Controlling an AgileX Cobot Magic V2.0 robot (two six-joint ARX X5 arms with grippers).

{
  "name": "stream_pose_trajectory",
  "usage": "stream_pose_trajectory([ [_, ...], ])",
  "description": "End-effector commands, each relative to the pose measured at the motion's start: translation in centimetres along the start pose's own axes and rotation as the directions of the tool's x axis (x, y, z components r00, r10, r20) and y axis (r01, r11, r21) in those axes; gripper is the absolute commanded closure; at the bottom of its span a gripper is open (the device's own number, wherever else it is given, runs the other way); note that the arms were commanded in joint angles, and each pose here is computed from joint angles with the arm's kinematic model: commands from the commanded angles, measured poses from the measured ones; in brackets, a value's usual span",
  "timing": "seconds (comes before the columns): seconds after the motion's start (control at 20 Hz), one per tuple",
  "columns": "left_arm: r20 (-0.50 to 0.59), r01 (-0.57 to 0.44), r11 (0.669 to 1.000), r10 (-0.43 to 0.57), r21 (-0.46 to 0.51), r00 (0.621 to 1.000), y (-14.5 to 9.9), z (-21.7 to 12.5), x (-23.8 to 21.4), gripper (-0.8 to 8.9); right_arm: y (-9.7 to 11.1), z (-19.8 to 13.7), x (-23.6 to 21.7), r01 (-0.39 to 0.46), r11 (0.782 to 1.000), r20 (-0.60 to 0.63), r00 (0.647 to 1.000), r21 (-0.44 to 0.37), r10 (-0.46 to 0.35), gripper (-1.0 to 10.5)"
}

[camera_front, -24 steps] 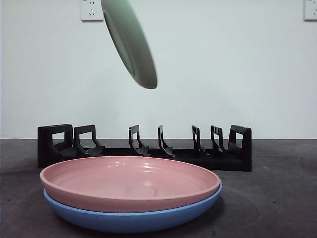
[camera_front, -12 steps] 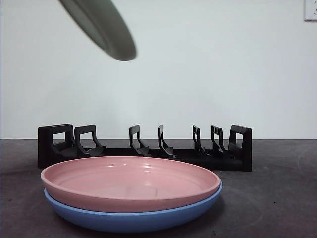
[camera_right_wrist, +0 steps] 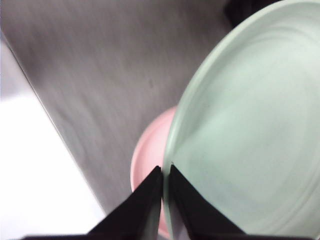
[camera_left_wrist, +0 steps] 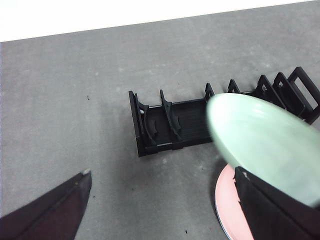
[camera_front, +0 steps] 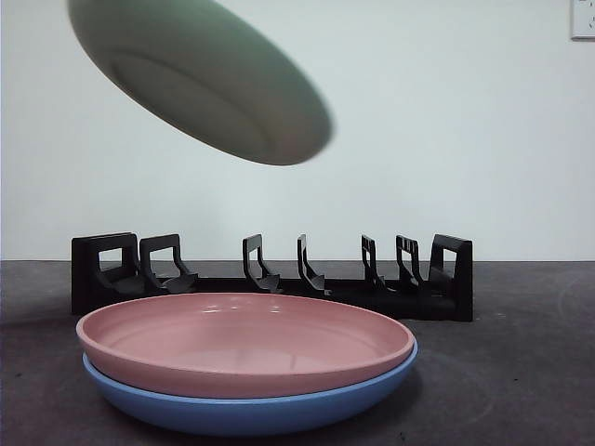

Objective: Place the plate

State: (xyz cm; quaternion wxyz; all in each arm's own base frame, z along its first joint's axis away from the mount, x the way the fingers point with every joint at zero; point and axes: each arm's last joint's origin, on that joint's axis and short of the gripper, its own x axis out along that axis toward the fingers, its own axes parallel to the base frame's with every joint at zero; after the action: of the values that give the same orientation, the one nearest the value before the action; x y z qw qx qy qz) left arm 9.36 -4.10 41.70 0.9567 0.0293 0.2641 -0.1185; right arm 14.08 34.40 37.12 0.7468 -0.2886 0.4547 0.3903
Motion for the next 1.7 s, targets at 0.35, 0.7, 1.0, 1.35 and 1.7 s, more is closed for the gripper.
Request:
stream_pose_trajectory([
  [0.35,0.028,0.005,1.0,-0.004,-0.008,1.0,0.0,0.5,-0.3,3.56,2.2,-5.5,6.3,0.181,0.968,-0.232,0.948,-0.172,-0.218,9.3],
  [0.7,0.027,0.004,1.0,-0.004,-0.008,1.0,0.0,0.5,-0.3,3.56,4.0,-7.9,11.4,0.114,0.98,-0.176,0.974,-0.163,-0.143,9.3],
  [1.0,0.026,0.004,1.0,-0.004,-0.008,1.0,0.0,0.5,-0.3,3.56,5.0,-7.9,12.3,0.031,0.989,-0.117,0.992,-0.147,-0.049,9.3],
  [1.35,0.026,0.004,1.0,-0.004,-0.008,1.0,0.0,0.5,-0.3,3.56,5.3,-8.0,12.3,-0.09,0.987,-0.154,0.986,-0.134,0.069,7.7],
  [1.7,0.026,0.004,1.0,-0.004,-0.008,1.0,0.0,0.5,-0.3,3.56,4.9,-8.0,9.1,-0.19,0.972,-0.114,0.978,-0.137,0.175,6.4],
])
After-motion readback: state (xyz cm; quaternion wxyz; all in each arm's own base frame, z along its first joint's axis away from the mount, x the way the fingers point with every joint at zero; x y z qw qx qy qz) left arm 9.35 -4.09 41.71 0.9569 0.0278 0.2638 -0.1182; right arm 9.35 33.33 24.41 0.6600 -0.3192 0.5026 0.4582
